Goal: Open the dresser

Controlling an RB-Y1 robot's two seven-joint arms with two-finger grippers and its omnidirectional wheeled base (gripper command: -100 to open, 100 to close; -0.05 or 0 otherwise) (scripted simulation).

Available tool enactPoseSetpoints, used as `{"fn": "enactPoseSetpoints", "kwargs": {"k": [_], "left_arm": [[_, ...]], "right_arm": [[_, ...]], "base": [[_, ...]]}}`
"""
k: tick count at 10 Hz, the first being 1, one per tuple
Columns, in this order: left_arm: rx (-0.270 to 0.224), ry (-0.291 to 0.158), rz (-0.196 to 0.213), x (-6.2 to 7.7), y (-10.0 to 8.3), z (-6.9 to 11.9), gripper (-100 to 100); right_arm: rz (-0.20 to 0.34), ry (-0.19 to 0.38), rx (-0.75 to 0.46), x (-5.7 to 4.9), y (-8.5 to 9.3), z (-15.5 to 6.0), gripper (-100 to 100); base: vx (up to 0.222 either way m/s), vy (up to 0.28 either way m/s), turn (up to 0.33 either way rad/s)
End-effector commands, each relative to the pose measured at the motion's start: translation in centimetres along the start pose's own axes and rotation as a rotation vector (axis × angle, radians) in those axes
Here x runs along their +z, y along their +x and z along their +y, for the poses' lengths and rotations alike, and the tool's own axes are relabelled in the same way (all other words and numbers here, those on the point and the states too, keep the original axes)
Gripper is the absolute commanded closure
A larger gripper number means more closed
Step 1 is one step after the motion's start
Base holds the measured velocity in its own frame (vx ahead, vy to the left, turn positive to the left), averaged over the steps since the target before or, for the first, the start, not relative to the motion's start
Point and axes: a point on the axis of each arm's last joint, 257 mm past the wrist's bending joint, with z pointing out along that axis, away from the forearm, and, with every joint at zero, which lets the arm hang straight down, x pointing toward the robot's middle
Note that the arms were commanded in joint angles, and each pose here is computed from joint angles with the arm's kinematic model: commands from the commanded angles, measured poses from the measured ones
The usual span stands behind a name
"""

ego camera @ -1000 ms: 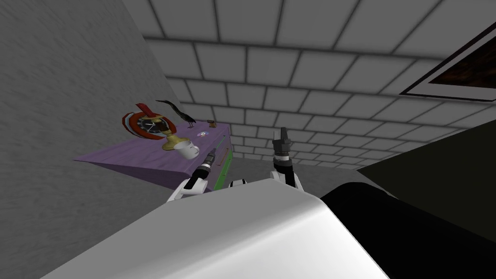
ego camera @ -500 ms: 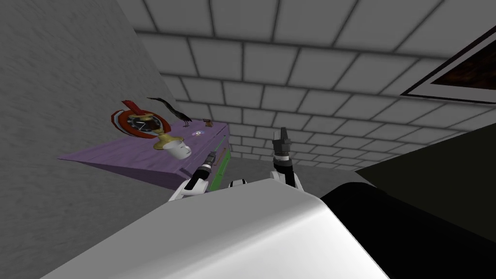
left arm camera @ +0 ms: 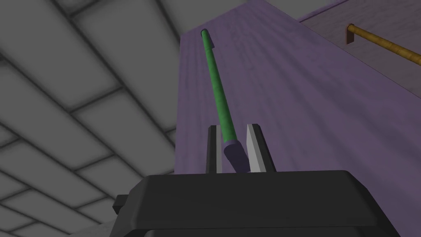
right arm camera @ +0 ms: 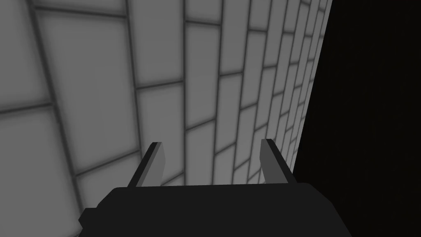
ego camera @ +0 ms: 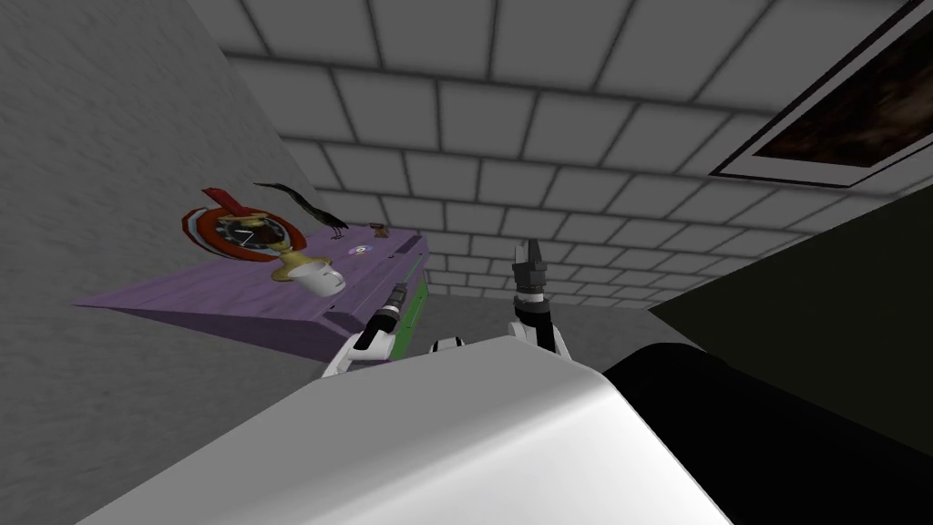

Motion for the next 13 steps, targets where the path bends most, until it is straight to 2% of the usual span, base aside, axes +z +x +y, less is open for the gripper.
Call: {"fn": "enactPoseSetpoints", "kwargs": {"k": [1,4,5,8,9,10,12,13], "left_arm": [[0.006,0.012,-0.050,2.2,-1.5,-0.7,100],[0.001,-0.004,-0.103,4.6,-2.7,-0.5,100],[0.001,0.004,-0.103,4.8,-2.7,-0.9,100],[-0.016,-0.019,-0.140,7.1,-3.0,-0.8,100],[-0.015,-0.010,-0.140,7.3,-3.1,-1.3,100],[-0.016,-0.028,-0.133,7.0,-2.8,-0.3,100],[0.013,-0.027,-0.182,8.4,-5.8,0.1,100],[0.006,-0.047,-0.190,8.6,-6.3,1.0,100]], "right_arm": [[0.000,0.000,0.000,0.0,0.0,0.0,0],[0.000,0.000,0.000,0.0,0.0,0.0,0],[0.000,0.000,0.000,0.0,0.0,0.0,0],[0.000,0.000,0.000,0.0,0.0,0.0,0],[0.000,0.000,0.000,0.0,0.0,0.0,0],[0.000,0.000,0.000,0.0,0.0,0.0,0],[0.000,0.000,0.000,0.0,0.0,0.0,0],[0.000,0.000,0.000,0.0,0.0,0.0,0]], "base": [[-0.128,-0.027,-0.160],[-0.155,-0.027,-0.197],[-0.098,-0.035,-0.056],[-0.119,-0.024,-0.153],[-0.099,-0.035,-0.100],[-0.017,-0.019,-0.037],[-0.095,-0.043,-0.227],[-0.106,-0.041,-0.119]]}}
